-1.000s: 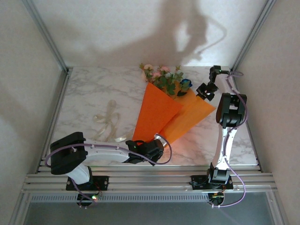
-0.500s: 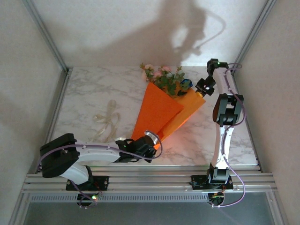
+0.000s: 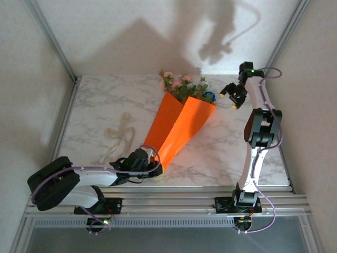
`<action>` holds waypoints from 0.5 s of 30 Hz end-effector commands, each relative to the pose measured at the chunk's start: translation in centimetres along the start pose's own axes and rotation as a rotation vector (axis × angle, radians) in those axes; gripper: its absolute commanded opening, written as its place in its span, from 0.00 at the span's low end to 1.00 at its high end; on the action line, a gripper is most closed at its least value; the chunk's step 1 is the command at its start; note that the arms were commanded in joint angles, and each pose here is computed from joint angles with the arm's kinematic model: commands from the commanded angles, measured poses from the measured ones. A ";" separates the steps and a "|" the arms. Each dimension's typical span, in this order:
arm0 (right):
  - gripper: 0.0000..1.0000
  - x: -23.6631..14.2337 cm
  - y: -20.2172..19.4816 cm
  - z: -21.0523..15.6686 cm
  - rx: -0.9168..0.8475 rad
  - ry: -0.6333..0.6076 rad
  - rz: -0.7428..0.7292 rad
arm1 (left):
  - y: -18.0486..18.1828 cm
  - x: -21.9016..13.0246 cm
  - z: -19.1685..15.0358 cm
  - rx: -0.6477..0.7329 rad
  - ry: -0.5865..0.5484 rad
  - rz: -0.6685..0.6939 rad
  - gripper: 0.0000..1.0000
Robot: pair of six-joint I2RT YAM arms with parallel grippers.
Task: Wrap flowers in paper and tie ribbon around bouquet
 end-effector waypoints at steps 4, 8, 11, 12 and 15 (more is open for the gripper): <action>0.60 -4.1 -2.1 -2.0 0.047 -0.106 0.045 | -0.6 -0.7 1.0 -0.123 -0.023 -0.112 0.00; 0.39 -3.7 -1.8 -7.2 -0.024 -0.067 0.128 | -0.4 -0.5 1.4 -0.136 0.001 -0.092 0.00; 0.32 -2.7 0.3 -13.0 -0.144 0.012 0.206 | -0.1 -0.4 1.7 -0.126 0.022 -0.060 0.00; 0.31 -2.5 1.1 -14.9 -0.182 0.039 0.223 | 0.0 -0.5 1.8 -0.124 0.029 -0.055 0.00; 0.31 -1.5 2.9 -19.5 -0.246 0.106 0.244 | 0.2 -0.4 1.7 -0.114 0.059 -0.035 0.00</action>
Point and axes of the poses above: each hand's point on the last joint's axis, 136 mm out from that joint toward the fingers, its own x axis out along the fingers, its own y axis along the line the jaws close on, z = x × y, the point moved 2 cm from there along -x, back along the fingers, and after that the axes turned 11 degrees about x, right-handed, at the moved point
